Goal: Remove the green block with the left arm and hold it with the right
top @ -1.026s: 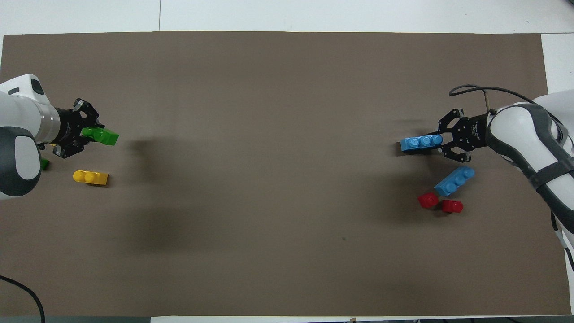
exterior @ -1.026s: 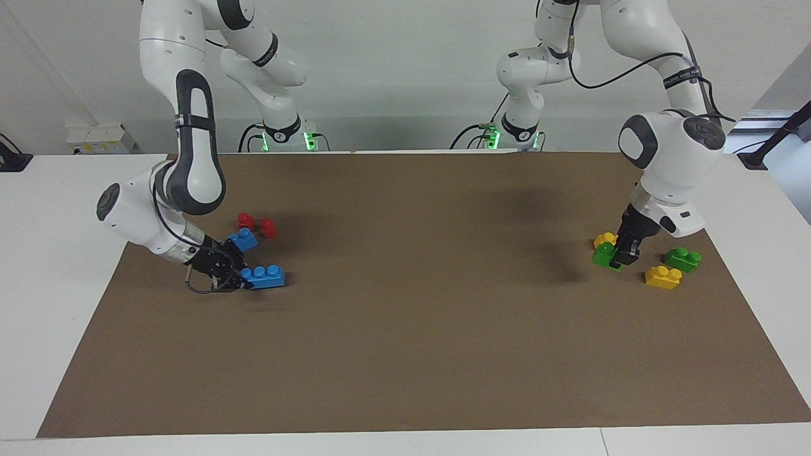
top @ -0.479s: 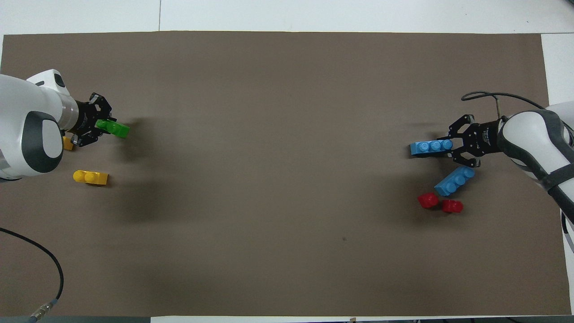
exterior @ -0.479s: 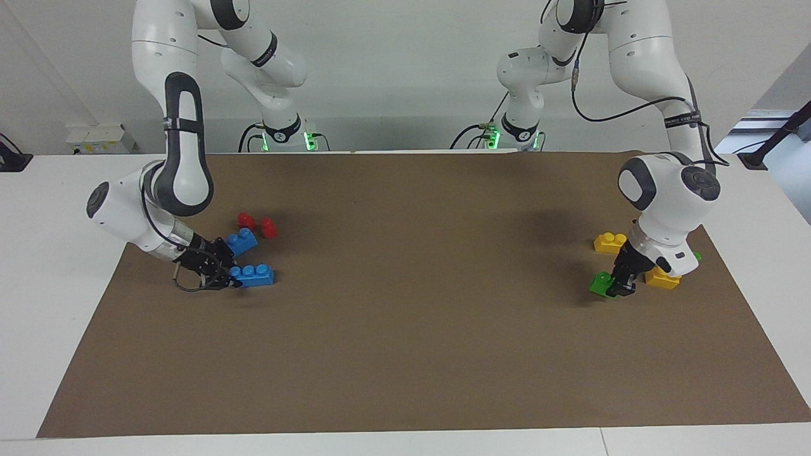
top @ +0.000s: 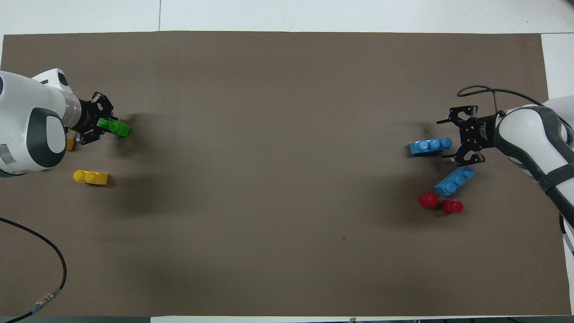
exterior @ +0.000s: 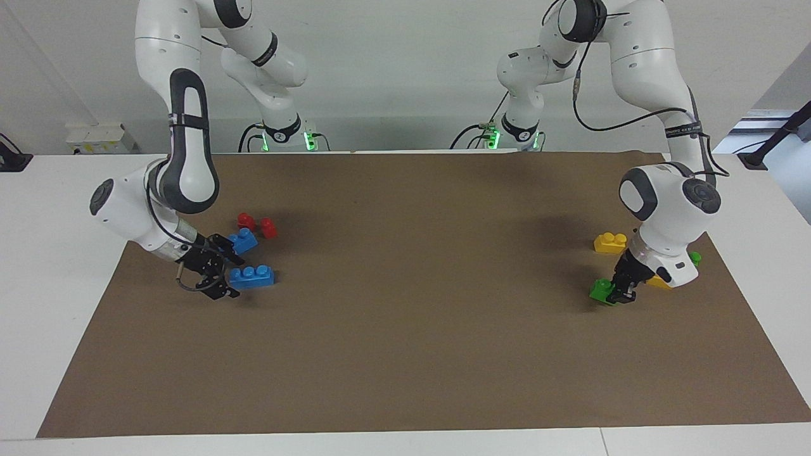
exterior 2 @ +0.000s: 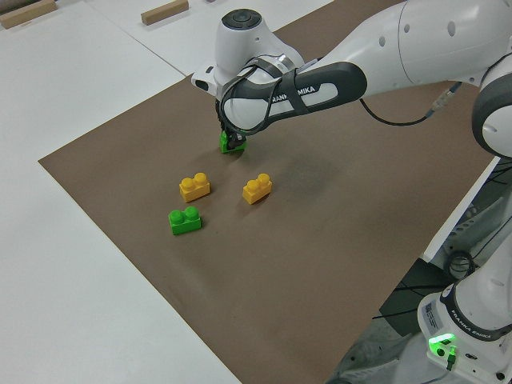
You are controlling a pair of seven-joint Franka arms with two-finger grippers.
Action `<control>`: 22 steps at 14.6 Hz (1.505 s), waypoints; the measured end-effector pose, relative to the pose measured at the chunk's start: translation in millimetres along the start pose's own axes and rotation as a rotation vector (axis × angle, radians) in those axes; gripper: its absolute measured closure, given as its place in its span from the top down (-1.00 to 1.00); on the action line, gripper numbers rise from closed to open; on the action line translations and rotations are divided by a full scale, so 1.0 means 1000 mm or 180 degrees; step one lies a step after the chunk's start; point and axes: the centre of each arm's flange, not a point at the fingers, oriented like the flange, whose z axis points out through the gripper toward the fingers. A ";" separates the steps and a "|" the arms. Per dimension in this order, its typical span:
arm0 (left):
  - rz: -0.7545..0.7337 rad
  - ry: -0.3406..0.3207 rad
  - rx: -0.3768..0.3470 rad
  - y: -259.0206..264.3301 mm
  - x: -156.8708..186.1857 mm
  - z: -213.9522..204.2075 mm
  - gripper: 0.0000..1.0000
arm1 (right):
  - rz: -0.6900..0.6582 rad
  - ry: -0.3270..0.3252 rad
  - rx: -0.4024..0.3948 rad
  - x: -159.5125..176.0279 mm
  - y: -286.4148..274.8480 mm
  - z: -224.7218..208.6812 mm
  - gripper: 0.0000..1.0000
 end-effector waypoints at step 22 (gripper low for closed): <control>0.1675 0.0144 0.0336 0.000 -0.031 -0.153 1.00 | -0.3657 0.0835 -0.0754 -0.198 0.028 -0.245 1.00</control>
